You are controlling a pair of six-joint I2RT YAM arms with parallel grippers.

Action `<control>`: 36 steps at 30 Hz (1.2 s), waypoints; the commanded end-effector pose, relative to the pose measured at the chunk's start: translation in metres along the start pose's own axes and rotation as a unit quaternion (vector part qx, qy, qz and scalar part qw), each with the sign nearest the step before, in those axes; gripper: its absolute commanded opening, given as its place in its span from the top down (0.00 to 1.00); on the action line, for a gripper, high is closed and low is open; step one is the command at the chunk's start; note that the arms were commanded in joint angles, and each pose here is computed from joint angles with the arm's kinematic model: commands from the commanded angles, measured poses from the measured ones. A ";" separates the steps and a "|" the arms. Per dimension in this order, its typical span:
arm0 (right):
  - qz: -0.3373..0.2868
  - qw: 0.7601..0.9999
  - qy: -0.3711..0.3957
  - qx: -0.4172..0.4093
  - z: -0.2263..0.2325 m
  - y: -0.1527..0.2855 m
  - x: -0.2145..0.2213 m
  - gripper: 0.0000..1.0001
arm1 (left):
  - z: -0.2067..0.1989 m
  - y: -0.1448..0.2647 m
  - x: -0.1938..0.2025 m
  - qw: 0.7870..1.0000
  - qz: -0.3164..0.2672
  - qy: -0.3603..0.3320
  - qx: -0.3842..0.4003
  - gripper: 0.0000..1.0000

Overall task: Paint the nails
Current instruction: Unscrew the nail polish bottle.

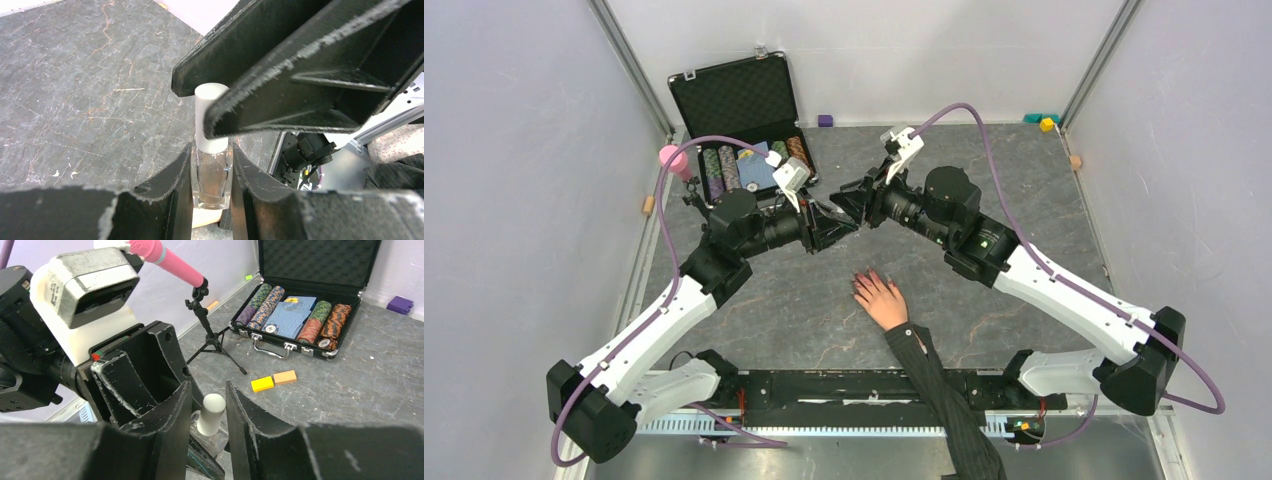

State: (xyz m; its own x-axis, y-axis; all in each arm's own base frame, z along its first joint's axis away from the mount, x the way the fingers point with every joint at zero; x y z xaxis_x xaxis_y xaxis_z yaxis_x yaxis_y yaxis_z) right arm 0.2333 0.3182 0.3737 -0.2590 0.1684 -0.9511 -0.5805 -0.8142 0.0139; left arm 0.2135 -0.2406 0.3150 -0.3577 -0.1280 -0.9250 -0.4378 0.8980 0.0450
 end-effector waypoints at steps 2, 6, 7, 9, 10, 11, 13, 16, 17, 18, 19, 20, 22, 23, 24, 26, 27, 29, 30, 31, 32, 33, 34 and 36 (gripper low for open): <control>-0.023 1.000 0.006 0.000 0.005 -0.001 -0.019 0.72 | -0.006 0.002 -0.017 0.999 -0.021 -0.039 0.004 0.98; -0.016 1.000 0.006 0.006 0.002 -0.003 -0.016 0.84 | -0.007 0.002 -0.018 0.999 -0.020 -0.039 0.007 0.98; -0.013 1.000 0.007 0.006 0.002 -0.004 -0.014 0.87 | -0.008 0.002 -0.018 0.999 -0.020 -0.039 0.008 0.98; -0.008 1.000 0.007 0.001 0.003 -0.006 -0.012 0.92 | -0.008 0.002 -0.018 0.999 -0.020 -0.039 0.010 0.98; -0.006 1.000 0.007 -0.001 0.003 -0.007 -0.012 0.94 | -0.009 0.003 -0.018 0.999 -0.021 -0.039 0.011 0.98; -0.004 1.000 0.008 -0.004 0.004 -0.007 -0.011 0.97 | -0.009 0.003 -0.019 0.999 -0.021 -0.039 0.012 0.98; -0.002 1.000 0.012 -0.009 0.005 -0.008 -0.011 1.00 | -0.011 0.003 -0.019 0.999 -0.022 -0.039 0.015 0.98; 0.019 1.000 0.017 -0.012 0.004 -0.007 -0.003 1.00 | -0.014 0.004 -0.021 0.999 -0.024 -0.038 0.021 0.98; 0.022 0.999 0.020 -0.016 0.004 -0.007 -0.002 1.00 | -0.014 0.005 -0.021 0.999 -0.025 -0.038 0.023 0.98; 0.025 0.999 0.022 -0.020 0.004 -0.006 -0.001 1.00 | -0.016 0.005 -0.022 0.999 -0.027 -0.037 0.026 0.98; 0.027 0.999 0.024 -0.026 0.005 -0.005 -0.001 1.00 | -0.017 0.006 -0.023 0.998 -0.028 -0.037 0.029 0.98; 0.031 0.999 0.026 -0.034 0.005 -0.005 0.001 1.00 | -0.018 0.005 -0.023 0.998 -0.028 -0.036 0.034 0.98; 0.035 0.997 0.032 -0.058 0.009 -0.003 0.002 1.00 | -0.025 0.007 -0.025 0.997 -0.031 -0.037 0.056 0.98; 0.038 0.996 0.033 -0.070 0.010 -0.002 0.004 1.00 | -0.028 0.008 -0.025 0.996 -0.033 -0.038 0.067 0.98; 0.042 0.994 0.034 -0.091 0.013 -0.001 0.006 1.00 | -0.033 0.009 -0.027 0.995 -0.036 -0.041 0.083 0.98; 0.052 0.990 0.031 -0.126 0.015 0.002 0.010 1.00 | -0.041 0.012 -0.027 0.993 -0.038 -0.045 0.107 0.98; 0.049 0.988 0.033 -0.145 0.017 0.003 0.009 1.00 | -0.044 0.013 -0.029 0.991 -0.040 -0.048 0.117 0.98; 0.047 0.982 0.037 -0.178 0.023 0.008 0.009 1.00 | -0.052 0.016 -0.029 0.988 -0.037 -0.052 0.142 0.98; 0.045 0.980 0.042 -0.191 0.025 0.010 0.009 1.00 | -0.055 0.017 -0.029 0.986 -0.037 -0.052 0.153 0.98; 0.045 0.977 0.047 -0.202 0.027 0.013 0.009 1.00 | -0.058 0.018 -0.030 0.984 -0.036 -0.052 0.165 0.98; 0.044 0.974 0.055 -0.214 0.030 0.015 0.009 1.00 | -0.061 0.019 -0.030 0.982 -0.036 -0.053 0.176 0.98; 0.045 0.972 0.061 -0.221 0.031 0.017 0.010 1.00 | -0.064 0.020 -0.030 0.981 -0.034 -0.052 0.186 0.98; 0.042 0.970 0.068 -0.228 0.032 0.019 0.009 1.00 | -0.066 0.021 -0.030 0.979 -0.035 -0.054 0.196 0.98; 0.040 0.967 0.080 -0.237 0.034 0.023 0.009 1.00 | -0.070 0.022 -0.030 0.976 -0.032 -0.053 0.211 0.98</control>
State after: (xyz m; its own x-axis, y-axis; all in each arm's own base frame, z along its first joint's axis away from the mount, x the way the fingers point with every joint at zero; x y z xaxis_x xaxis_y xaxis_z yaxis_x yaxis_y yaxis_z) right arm 0.2127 0.3168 0.3866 -0.1825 0.0941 -0.9787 -0.2829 -0.9583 -0.0394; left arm 0.1870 -0.2442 0.3298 -0.3508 -0.1082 -0.9302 -0.2603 0.9654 -0.0141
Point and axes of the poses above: each gripper's point midway between its finger pads, its own y axis back along the fingers, its own z axis along the line the jaws close on, x = y × z, the point moved 4 cm from there along y, back along the fingers
